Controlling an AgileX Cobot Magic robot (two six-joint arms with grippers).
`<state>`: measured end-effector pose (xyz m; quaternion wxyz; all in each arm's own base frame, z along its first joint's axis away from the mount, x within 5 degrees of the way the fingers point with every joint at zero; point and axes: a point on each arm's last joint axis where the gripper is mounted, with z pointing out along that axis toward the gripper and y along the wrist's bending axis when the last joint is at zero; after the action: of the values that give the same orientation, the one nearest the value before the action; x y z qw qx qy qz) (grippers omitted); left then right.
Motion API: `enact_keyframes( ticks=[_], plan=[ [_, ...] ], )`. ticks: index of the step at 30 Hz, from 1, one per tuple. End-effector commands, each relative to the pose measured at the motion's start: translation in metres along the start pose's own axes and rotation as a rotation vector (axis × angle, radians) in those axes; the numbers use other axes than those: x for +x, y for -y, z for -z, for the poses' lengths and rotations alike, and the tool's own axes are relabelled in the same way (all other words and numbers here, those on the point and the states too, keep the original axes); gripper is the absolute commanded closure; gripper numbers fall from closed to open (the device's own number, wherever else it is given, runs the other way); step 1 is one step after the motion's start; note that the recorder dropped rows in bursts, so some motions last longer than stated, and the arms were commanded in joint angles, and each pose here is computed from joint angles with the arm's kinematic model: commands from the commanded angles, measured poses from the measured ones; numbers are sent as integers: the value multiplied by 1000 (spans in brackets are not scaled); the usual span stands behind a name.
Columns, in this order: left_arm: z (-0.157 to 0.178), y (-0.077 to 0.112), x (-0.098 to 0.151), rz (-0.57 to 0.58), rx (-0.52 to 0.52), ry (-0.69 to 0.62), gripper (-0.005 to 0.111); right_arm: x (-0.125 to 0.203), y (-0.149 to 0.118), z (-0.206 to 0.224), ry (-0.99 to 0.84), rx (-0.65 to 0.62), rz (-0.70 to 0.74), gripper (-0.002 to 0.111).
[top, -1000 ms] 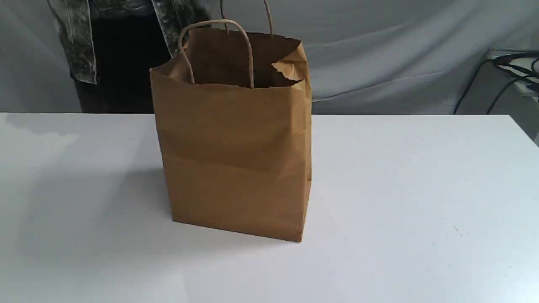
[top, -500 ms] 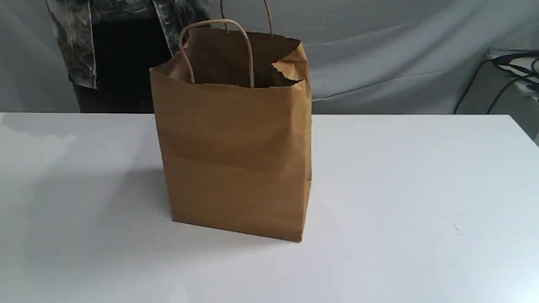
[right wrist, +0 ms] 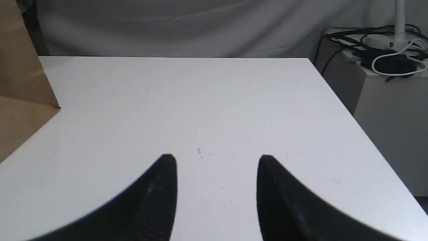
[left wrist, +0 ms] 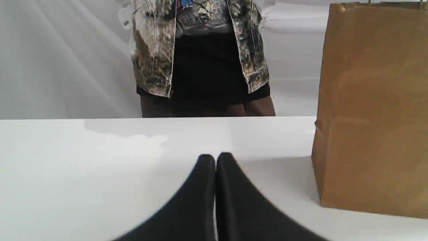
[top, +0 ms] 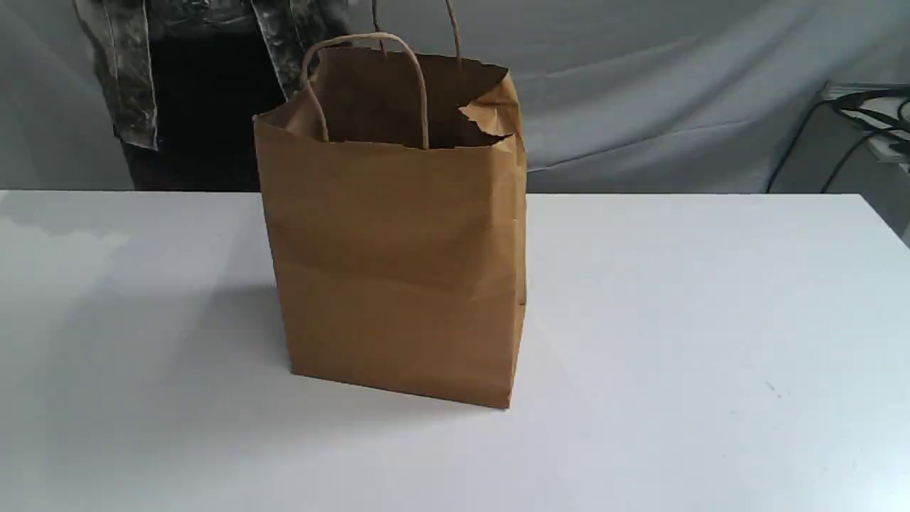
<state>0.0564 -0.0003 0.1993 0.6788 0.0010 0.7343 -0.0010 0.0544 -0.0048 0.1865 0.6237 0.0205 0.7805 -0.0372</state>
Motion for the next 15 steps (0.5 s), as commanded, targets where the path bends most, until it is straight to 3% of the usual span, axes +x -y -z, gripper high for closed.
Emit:
enact_keyframes(
  ticks=[1,15],
  plan=[
    [1,0,11,17,0,-103,107,1,0,0,4,-4,-7,69],
    [1,0,12,15,-1,-119,107,1,0,0,4,-4,-7,69]
  ],
)
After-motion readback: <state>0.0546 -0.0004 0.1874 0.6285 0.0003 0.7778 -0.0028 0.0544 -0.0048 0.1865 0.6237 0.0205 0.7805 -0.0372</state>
